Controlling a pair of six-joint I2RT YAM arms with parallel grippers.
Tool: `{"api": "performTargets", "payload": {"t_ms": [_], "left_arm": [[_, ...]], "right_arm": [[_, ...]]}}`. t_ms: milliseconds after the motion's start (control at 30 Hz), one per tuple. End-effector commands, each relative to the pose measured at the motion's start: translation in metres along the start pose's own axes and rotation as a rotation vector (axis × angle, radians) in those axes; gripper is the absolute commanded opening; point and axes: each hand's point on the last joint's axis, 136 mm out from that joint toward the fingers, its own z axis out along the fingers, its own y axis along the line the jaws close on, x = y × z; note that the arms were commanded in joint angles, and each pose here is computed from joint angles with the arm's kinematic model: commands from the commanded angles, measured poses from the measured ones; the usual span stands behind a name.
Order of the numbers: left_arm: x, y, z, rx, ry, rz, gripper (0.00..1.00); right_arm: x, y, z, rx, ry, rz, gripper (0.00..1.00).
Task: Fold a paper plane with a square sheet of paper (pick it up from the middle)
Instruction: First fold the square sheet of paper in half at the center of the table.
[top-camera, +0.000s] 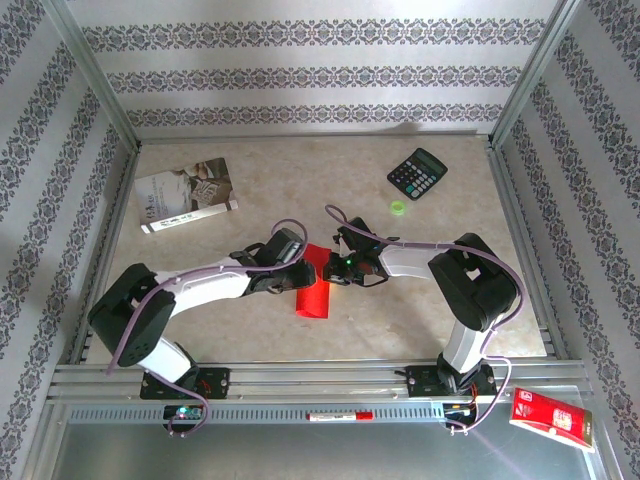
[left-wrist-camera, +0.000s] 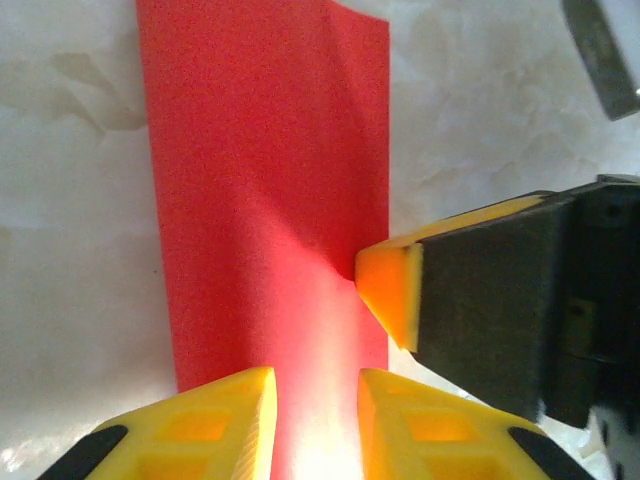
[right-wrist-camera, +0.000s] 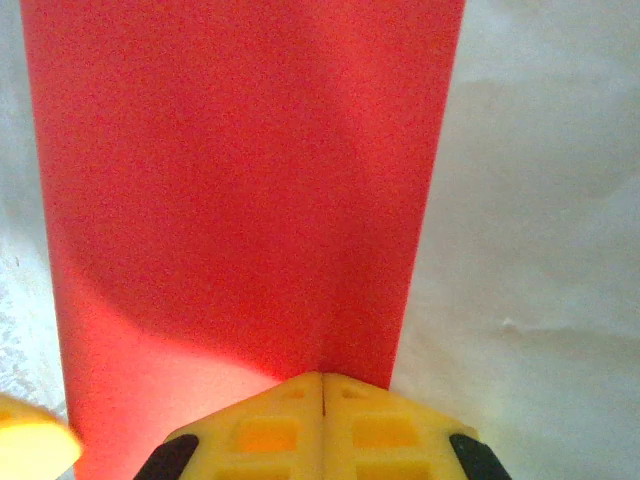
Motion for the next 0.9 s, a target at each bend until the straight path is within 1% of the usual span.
{"api": "performTargets", "payload": {"t_ms": [0,233,300,367,633,733,867], "left_arm": [[-0.014,-0.013,0.001,0.062,-0.023,0.009,0.27],[-0.001,0.023,0.009,-0.026,0.009,-0.044,0.27],[0.001,0.026,0.008,-0.028,0.013,-0.048,0.27],[-0.002,0.019,0.003,-0.005,0.004,-0.033,0.28],[-0.017,-0.025,-0.020,0.193,-0.049,-0.031,0.31],[-0.022,-0.033,-0.025,0.225,-0.064,-0.033,0.31],[-0.023,-0.037,-0.018,0.233,-0.039,-0.038,0.31]], "right_arm": [[0.033,-0.059,0.018,0.203,0.090,0.066,0.00],[0.034,-0.060,0.018,0.211,0.092,0.068,0.00],[0.034,-0.060,0.018,0.210,0.095,0.065,0.00],[0.034,-0.061,0.018,0.212,0.095,0.067,0.00],[0.034,-0.062,0.018,0.213,0.094,0.071,0.00],[0.034,-0.062,0.017,0.215,0.093,0.070,0.00],[0.034,-0.062,0.018,0.215,0.094,0.073,0.00]]}}
